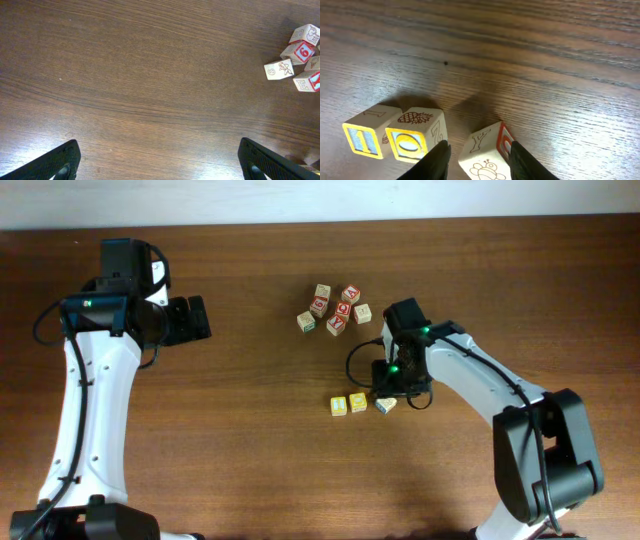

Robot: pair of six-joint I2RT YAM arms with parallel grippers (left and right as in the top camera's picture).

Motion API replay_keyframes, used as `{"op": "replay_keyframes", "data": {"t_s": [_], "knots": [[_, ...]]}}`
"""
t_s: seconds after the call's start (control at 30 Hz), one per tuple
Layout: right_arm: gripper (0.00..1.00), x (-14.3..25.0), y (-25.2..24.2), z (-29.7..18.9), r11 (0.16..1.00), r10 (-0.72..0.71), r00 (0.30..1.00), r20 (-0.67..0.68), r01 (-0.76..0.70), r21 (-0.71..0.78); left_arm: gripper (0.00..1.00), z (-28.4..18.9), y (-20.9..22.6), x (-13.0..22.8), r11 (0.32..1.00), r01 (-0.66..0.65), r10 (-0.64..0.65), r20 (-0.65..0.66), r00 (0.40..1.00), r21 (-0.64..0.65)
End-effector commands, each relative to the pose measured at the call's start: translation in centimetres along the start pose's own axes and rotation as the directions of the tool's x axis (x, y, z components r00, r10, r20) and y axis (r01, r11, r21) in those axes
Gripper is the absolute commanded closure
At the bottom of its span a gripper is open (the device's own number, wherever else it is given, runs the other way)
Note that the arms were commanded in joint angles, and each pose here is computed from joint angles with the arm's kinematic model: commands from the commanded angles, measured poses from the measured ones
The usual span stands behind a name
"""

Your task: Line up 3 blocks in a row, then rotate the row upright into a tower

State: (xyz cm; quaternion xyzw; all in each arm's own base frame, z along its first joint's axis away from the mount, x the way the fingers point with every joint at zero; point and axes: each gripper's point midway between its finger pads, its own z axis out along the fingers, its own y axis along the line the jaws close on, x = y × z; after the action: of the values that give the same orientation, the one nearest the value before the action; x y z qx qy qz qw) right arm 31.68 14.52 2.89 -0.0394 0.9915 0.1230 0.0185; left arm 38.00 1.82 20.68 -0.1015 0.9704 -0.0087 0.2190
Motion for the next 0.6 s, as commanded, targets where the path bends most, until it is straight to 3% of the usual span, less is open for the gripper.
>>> {"op": "replay_keyframes", "data": {"t_s": [0.0,0.1,0.17,0.33,0.57], "knots": [[0.53,-2.1,-0.3,-3.2,0.998,-0.051,0.998,0.025,0.050,0.024,0.01,-0.3,0.2,-0.6,1.000,0.017,-0.017,0.017,1.000,-0.006],[0.51,0.4,-0.5,-3.1,0.954,-0.295,0.952,-0.085,0.298,0.019,0.01,-0.3,0.2,-0.6,1.000,0.017,-0.017,0.017,1.000,-0.006],[0.46,1.8,-0.4,-1.4,0.931,-0.361,0.926,-0.113,0.364,0.009,0.01,-0.3,0.2,-0.6,1.000,0.017,-0.017,0.017,1.000,-0.006],[0.44,2.0,1.0,-0.3,0.909,-0.415,0.905,-0.093,0.417,0.007,0.01,-0.3,0.2,-0.6,1.000,0.017,-0.017,0.017,1.000,-0.006],[0.45,1.8,-1.0,0.8,0.901,-0.407,0.904,-0.132,0.420,0.103,0.01,-0.3,0.2,-0.6,1.000,0.017,-0.017,0.017,1.000,-0.006]]}}
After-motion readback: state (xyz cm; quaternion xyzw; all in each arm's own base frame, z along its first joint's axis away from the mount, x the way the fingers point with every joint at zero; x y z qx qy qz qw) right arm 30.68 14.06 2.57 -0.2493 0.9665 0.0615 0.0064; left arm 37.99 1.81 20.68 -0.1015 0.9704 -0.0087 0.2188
